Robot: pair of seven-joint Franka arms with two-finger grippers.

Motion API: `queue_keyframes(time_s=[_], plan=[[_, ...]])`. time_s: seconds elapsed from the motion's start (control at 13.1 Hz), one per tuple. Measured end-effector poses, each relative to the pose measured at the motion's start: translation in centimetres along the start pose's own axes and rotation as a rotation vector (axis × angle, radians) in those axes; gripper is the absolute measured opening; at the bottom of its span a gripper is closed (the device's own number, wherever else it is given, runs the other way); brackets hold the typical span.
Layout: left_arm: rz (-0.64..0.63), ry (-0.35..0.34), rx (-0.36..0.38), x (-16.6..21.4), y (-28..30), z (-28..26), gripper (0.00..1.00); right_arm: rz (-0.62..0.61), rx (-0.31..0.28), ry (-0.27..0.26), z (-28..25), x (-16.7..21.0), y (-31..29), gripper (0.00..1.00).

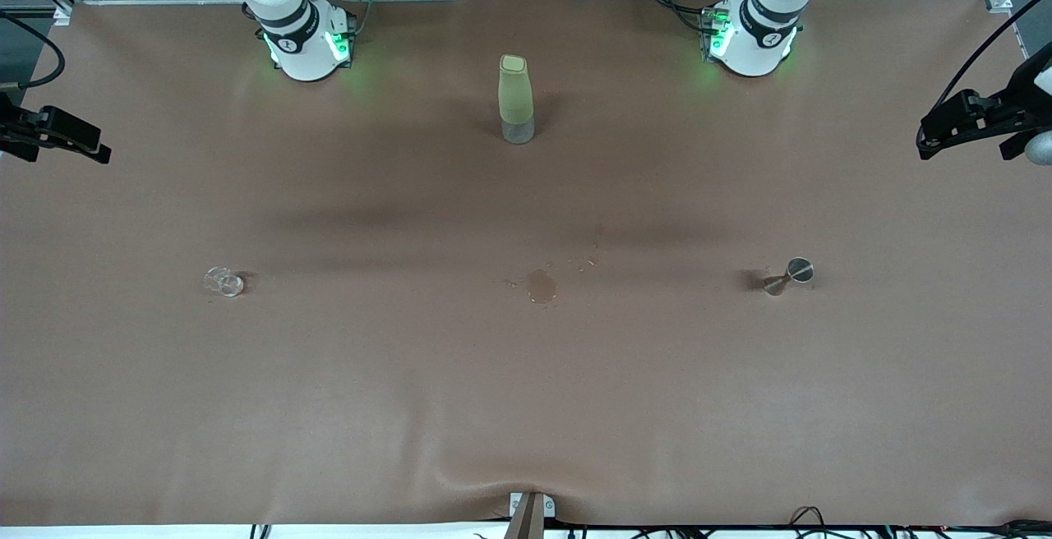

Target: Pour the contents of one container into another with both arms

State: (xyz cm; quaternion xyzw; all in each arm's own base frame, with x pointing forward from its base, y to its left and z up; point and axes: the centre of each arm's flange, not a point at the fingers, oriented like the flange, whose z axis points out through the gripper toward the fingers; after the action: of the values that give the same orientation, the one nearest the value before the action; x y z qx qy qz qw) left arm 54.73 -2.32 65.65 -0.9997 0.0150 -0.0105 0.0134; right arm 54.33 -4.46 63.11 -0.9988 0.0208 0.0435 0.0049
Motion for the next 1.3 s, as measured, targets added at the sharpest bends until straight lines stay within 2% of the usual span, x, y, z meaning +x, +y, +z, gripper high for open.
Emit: queue_keyframes(time_s=[1.3], plan=[[0.014,-0.01,-0.006,0.09,0.11,0.52,1.0,0.0,0.0,0.0,0.0,0.0,-0.06,1.0]])
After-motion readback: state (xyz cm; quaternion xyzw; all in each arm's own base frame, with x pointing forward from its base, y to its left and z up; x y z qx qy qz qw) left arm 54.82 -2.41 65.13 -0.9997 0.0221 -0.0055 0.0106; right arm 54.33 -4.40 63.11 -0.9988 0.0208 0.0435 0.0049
